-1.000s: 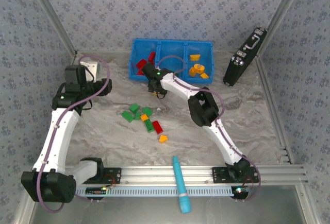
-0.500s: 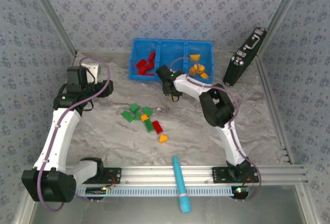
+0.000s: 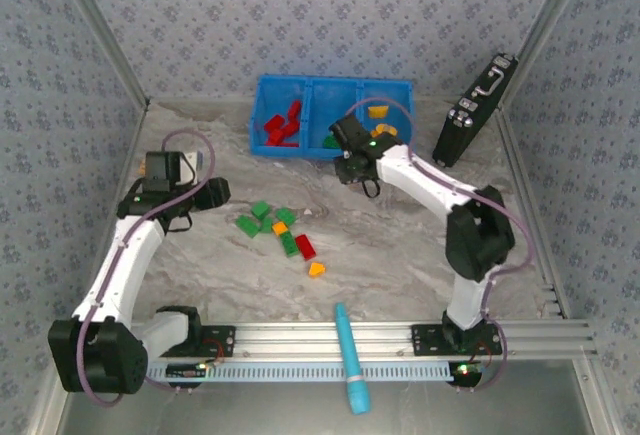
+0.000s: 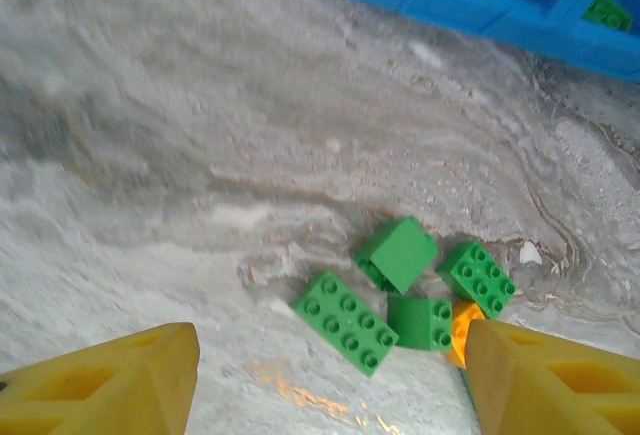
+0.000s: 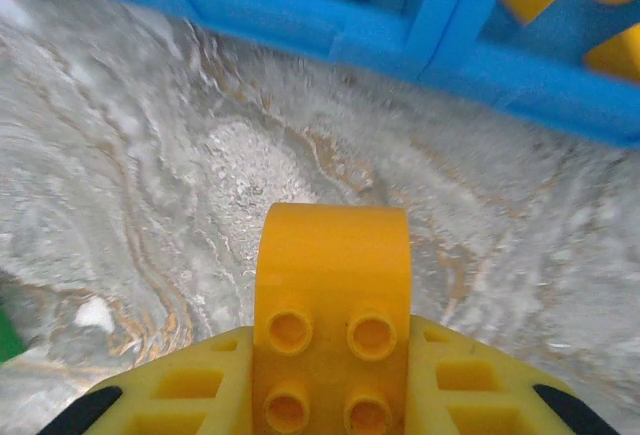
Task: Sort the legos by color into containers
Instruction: Pick up the lego from the center of the table, then place the lego in the container.
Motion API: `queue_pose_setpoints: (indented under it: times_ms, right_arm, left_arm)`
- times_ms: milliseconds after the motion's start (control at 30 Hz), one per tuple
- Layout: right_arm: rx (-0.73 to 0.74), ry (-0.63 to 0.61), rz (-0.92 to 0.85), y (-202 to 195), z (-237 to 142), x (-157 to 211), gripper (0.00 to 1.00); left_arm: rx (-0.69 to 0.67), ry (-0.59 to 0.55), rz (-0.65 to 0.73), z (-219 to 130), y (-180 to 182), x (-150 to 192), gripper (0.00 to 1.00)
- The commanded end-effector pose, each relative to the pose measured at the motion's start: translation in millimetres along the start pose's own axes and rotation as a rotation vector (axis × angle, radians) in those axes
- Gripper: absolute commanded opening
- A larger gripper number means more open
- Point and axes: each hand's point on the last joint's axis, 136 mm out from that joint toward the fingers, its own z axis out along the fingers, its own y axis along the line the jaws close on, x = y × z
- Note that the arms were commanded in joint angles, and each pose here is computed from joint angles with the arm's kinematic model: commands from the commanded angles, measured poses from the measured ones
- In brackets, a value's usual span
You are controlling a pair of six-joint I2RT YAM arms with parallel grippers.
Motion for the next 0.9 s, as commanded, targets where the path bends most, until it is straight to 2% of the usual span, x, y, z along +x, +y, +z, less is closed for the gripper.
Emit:
queue_pose_setpoints:
  times_ms: [0,133,300,500,867]
  right_arm:
    - [0.031,-0.027,-0.057,-28.5,-29.6,-10.0,0.25]
    - [0.074,-0.134,0.035,-69.2,-42.1,-38.3,0.25]
    - [0.109,-0.225,0.147,-111.7,-26.2,-69.4,0.25]
    - [0.137,-0.199,0.131,-133.2,17.4,-87.7,0.26]
    - [0.089,-0.149,0.108,-136.9,85.9,-104.6,0.30]
  left_arm:
    - [0.044,0.026,-0.126,2.9,-6.5,12.7,0.71]
    - [0.019,0.097,-0.219,22.6,-3.2,41.7,0.71]
    - [0.020,0.162,-0.356,46.4,-7.8,74.1,0.72]
    - [-0.053,0.149,-0.461,54.9,5.7,84.8,0.72]
    - [-0.112,0.186,-0.510,75.3,2.7,90.4,0.71]
